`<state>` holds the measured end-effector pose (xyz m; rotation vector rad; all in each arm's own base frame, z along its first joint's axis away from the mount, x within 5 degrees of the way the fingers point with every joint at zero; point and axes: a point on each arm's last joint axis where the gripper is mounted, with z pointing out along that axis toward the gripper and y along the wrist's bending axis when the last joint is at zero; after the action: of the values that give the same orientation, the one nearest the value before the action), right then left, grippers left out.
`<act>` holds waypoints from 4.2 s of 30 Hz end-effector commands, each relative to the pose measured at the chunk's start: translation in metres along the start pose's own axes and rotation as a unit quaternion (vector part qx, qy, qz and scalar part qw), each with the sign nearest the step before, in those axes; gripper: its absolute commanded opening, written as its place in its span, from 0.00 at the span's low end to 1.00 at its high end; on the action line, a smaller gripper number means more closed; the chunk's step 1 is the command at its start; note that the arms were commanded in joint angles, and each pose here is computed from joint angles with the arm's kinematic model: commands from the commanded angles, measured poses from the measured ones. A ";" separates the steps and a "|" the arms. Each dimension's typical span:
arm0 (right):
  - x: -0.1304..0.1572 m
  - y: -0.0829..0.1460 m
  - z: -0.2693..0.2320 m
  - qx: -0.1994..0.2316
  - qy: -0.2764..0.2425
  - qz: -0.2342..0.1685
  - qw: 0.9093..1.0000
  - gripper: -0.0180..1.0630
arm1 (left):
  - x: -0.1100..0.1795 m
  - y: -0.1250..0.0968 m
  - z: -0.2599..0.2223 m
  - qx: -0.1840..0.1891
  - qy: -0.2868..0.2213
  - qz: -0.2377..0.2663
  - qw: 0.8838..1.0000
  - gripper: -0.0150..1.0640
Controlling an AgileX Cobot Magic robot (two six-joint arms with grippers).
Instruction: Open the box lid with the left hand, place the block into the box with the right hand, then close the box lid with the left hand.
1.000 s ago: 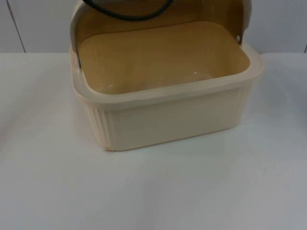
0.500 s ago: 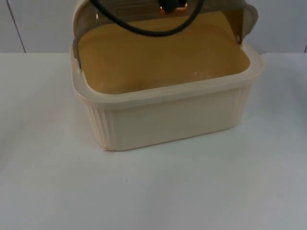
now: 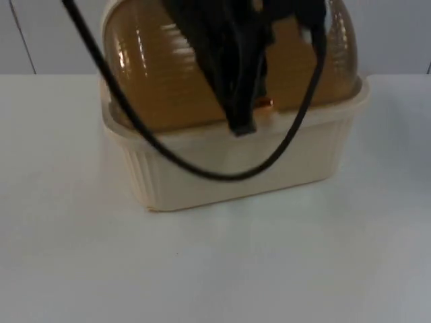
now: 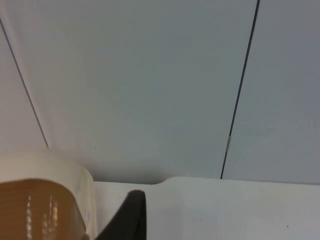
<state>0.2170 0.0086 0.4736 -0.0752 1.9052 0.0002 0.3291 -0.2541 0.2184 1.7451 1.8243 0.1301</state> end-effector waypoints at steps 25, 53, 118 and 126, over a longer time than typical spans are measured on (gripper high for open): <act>0.000 0.002 -0.003 -0.006 -0.002 0.003 1.000 0.99 | 0.034 0.047 -0.211 -0.230 -0.192 -0.314 0.901 0.01; 0.000 0.002 -0.003 -0.006 0.000 0.004 1.000 0.99 | 0.162 0.075 -0.226 -0.324 -0.152 -0.556 0.750 0.34; 0.063 -0.011 -0.079 0.059 -0.024 0.079 0.995 0.99 | 0.108 0.050 -0.324 -0.306 -0.130 -0.537 0.775 0.98; 0.109 -0.008 -0.114 0.070 -0.047 0.066 0.994 0.99 | 0.133 -0.030 -0.337 -0.323 -0.165 -0.526 0.769 0.98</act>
<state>0.0940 -0.0073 0.4167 0.1487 1.8369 -0.0007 0.1783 -0.0286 0.4323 0.1394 1.9842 0.0077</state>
